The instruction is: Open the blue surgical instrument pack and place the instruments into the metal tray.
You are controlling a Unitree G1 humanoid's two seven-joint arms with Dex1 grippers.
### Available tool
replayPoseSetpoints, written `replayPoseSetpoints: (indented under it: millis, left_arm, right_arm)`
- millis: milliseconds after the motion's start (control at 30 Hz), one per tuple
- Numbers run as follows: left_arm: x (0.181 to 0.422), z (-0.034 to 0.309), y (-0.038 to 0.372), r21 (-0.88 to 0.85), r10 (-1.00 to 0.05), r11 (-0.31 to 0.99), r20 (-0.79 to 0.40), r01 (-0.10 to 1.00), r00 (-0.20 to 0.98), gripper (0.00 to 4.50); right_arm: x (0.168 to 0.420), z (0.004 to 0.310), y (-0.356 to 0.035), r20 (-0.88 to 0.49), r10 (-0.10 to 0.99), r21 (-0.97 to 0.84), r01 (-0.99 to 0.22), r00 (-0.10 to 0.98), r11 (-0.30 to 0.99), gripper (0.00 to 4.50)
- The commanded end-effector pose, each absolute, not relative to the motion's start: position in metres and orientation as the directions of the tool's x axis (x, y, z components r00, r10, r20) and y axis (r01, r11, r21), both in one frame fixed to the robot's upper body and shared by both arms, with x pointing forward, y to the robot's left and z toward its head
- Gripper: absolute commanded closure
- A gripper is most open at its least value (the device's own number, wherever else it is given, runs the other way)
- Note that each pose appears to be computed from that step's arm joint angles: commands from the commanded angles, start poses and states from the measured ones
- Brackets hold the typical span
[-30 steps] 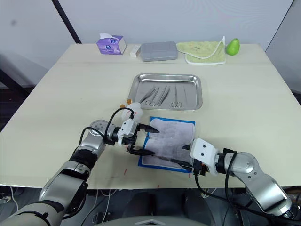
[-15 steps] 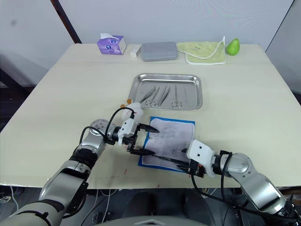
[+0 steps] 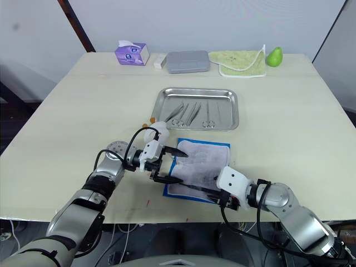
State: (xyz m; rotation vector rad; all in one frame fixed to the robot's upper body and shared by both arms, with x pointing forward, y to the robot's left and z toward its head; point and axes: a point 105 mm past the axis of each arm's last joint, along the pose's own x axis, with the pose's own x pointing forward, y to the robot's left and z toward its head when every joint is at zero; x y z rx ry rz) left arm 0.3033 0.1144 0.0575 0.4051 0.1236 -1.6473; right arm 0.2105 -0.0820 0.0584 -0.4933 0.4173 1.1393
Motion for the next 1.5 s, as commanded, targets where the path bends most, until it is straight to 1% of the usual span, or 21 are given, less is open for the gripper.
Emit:
replayPoseSetpoints:
  millis: [33,133,167,267,400,633,900,1067,1233,1500]
  left_arm:
    - [0.289,0.031,0.126,0.044,-0.905,-0.15,-0.409,0.988,-0.119,0.0]
    - [0.289,0.031,0.126,0.044,-0.905,-0.149,-0.408,0.988,-0.118,0.0]
    - [0.289,0.031,0.126,0.043,-0.905,-0.148,-0.408,0.988,-0.118,0.0]
    - [0.289,0.03,0.127,0.043,-0.906,-0.147,-0.407,0.988,-0.117,0.0]
    - [0.289,0.03,0.126,0.044,-0.906,-0.148,-0.406,0.988,-0.117,0.0]
    - [0.289,0.03,0.126,0.043,-0.907,-0.148,-0.404,0.988,-0.118,0.0]
    - [0.289,0.03,0.124,0.044,-0.908,-0.147,-0.403,0.988,-0.118,0.0]
    - [0.288,0.029,0.123,0.047,-0.908,-0.146,-0.403,0.988,-0.115,0.0]
    - [0.288,0.029,0.123,0.047,-0.907,-0.145,-0.405,0.988,-0.114,0.0]
    - [0.288,0.028,0.123,0.043,-0.906,-0.142,-0.409,0.989,-0.112,0.0]
  right_arm:
    - [0.203,0.034,-0.091,-0.636,0.696,-0.092,-0.928,0.334,0.36,3.01]
    - [0.203,0.026,-0.097,-0.664,0.668,-0.075,-0.919,0.335,0.386,4.32]
    - [0.203,0.024,-0.098,-0.666,0.666,-0.075,-0.918,0.336,0.388,4.43]
    - [0.206,0.026,-0.099,-0.66,0.669,-0.088,-0.92,0.342,0.383,4.43]
    - [0.212,0.039,-0.091,-0.634,0.69,-0.124,-0.927,0.349,0.355,4.43]
    - [0.214,0.053,-0.078,-0.616,0.721,-0.13,-0.943,0.318,0.305,4.43]
    - [0.213,0.06,-0.079,-0.644,0.709,-0.12,-0.953,0.287,0.277,4.43]
    - [0.215,0.071,-0.075,-0.679,0.689,-0.115,-0.964,0.254,0.242,4.43]
    - [0.22,0.076,-0.077,-0.716,0.65,-0.115,-0.962,0.254,0.249,4.43]
    - [0.221,0.086,-0.074,-0.735,0.63,-0.119,-0.962,0.252,0.246,4.43]
